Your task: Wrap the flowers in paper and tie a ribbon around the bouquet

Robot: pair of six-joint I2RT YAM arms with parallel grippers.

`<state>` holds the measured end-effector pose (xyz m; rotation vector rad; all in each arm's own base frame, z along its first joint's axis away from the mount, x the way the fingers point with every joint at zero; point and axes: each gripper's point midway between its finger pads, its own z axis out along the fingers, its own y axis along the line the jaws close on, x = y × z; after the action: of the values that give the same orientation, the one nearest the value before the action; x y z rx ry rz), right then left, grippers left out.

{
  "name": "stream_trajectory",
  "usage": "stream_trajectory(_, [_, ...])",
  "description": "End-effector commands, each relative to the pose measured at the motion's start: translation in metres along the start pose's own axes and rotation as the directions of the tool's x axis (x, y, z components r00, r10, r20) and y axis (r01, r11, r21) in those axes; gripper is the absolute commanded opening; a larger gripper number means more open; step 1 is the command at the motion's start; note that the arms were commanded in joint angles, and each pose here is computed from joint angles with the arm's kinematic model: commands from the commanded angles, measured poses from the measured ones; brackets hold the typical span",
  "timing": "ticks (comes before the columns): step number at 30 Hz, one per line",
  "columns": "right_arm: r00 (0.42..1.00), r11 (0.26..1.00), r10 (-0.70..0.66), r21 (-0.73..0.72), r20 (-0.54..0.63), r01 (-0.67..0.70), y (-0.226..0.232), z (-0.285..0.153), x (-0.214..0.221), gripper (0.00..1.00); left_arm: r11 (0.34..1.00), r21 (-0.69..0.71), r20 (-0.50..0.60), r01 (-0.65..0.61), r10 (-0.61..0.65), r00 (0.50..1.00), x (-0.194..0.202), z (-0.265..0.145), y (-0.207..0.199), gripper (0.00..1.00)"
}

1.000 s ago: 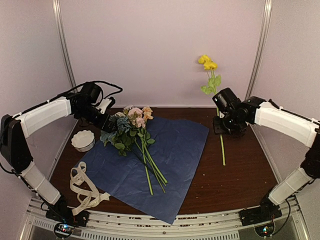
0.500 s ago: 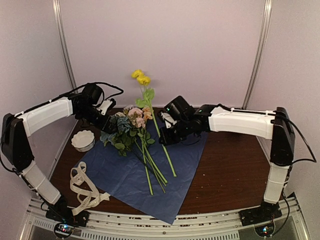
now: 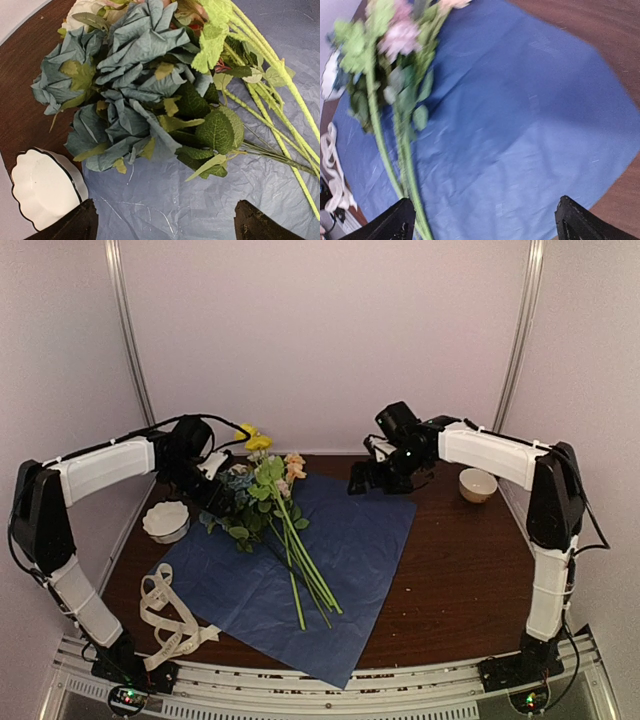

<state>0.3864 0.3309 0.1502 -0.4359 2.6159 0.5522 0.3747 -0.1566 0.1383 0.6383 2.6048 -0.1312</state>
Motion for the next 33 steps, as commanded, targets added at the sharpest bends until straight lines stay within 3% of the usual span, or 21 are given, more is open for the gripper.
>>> stream_trajectory(1, [0.991, 0.991, 0.126, 0.044, 0.048, -0.128, -0.083, 0.000, -0.049, 1.00, 1.000, -0.019, -0.005, 0.014, -0.014, 1.000, 0.007, -0.007, 0.003, 0.98])
stream_trajectory(6, [0.964, 0.963, 0.265, -0.044, 0.025, -0.264, -0.135, 0.036, -0.093, 1.00, 0.995, -0.011, -0.025, 0.100, -0.100, 0.995, 0.029, -0.003, -0.001, 0.98])
stream_trajectory(10, [0.928, 0.923, 0.364, -0.164, 0.073, -0.349, -0.146, 0.055, -0.124, 1.00, 0.977, 0.039, -0.047, 0.209, -0.207, 0.977, 0.054, 0.008, -0.012, 0.98])
stream_trajectory(19, [0.847, 0.782, 0.532, -0.383, 0.001, -0.491, -0.129, 0.113, -0.135, 1.00, 0.948, 0.080, -0.132, 0.307, -0.296, 0.946, 0.081, 0.059, -0.024, 0.98])
stream_trajectory(23, [0.860, 0.767, 0.506, -0.419, -0.072, -0.486, -0.106, 0.130, -0.121, 0.97, 0.946, 0.064, -0.164, 0.317, -0.303, 0.939, 0.087, 0.076, -0.023, 0.98])
stream_trajectory(29, [0.881, 0.731, 0.445, -0.504, -0.161, -0.461, -0.078, 0.121, -0.102, 0.75, 0.947, 0.052, -0.202, 0.316, -0.300, 0.932, 0.093, 0.094, -0.022, 0.98])
stream_trajectory(31, [0.886, 0.701, 0.435, -0.557, -0.158, -0.444, -0.071, 0.106, -0.106, 0.62, 0.949, 0.046, -0.205, 0.311, -0.296, 0.933, 0.093, 0.096, -0.021, 0.98])
stream_trajectory(33, [0.893, 0.696, 0.428, -0.580, -0.137, -0.423, -0.069, 0.092, -0.110, 0.41, 0.952, 0.040, -0.201, 0.305, -0.291, 0.935, 0.094, 0.098, -0.020, 0.98])
